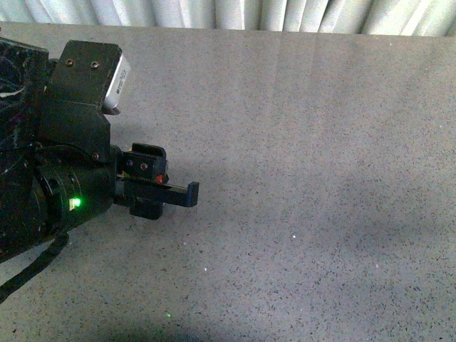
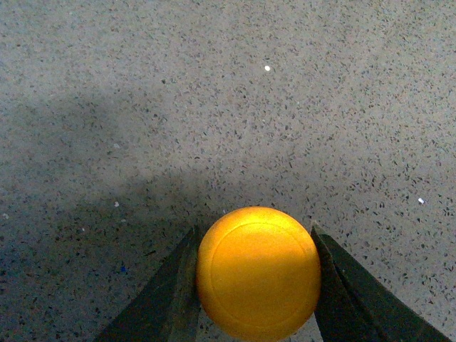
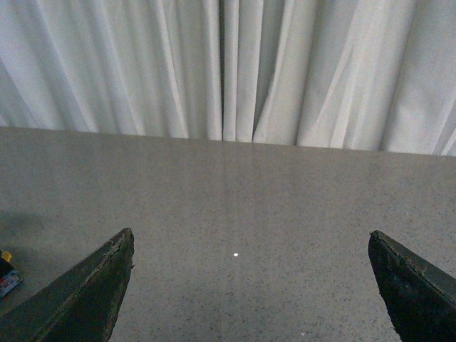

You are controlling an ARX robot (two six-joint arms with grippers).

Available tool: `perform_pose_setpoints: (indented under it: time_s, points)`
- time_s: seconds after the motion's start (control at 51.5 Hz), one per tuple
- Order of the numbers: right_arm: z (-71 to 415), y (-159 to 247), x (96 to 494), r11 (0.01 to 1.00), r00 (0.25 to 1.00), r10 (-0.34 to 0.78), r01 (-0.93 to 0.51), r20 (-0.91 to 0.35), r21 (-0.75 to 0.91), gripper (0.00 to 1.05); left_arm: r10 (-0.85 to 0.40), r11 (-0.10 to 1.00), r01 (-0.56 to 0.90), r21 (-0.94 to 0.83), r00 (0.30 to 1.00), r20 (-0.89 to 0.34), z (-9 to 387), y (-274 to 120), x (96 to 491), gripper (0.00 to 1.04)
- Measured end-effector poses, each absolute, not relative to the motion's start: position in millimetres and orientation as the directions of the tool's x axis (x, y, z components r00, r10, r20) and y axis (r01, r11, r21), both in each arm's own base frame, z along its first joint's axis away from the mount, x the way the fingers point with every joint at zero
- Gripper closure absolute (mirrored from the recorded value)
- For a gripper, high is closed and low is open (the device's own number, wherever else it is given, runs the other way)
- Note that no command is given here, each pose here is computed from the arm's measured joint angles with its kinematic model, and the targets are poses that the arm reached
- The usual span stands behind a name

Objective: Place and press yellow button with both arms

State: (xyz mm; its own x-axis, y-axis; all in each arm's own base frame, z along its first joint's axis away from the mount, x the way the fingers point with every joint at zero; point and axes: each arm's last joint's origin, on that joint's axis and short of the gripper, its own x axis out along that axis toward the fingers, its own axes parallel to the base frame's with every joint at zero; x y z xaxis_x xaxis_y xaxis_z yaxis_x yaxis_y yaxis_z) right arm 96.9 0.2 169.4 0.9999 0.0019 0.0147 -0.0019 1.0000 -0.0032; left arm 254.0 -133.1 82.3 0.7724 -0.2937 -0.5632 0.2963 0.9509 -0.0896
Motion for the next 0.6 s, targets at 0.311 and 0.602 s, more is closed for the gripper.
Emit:
perform_pose_setpoints:
  time_s: [0.311, 0.602]
  points:
    - [169.4, 0.2, 96.9, 1.000, 1.000, 0.002, -0.002, 0.015, -0.003, 0.09, -0.302, 0.950, 0.291, -0.114, 0.766, -0.567, 78.3, -135.7, 252.5, 0.55]
    - [169.4, 0.2, 96.9, 1.000, 1.000, 0.002, -0.002, 0.015, -0.003, 0.09, -0.305, 0.952, 0.270, -0.145, 0.787, -0.536, 99.1, -119.9, 253.5, 0.08]
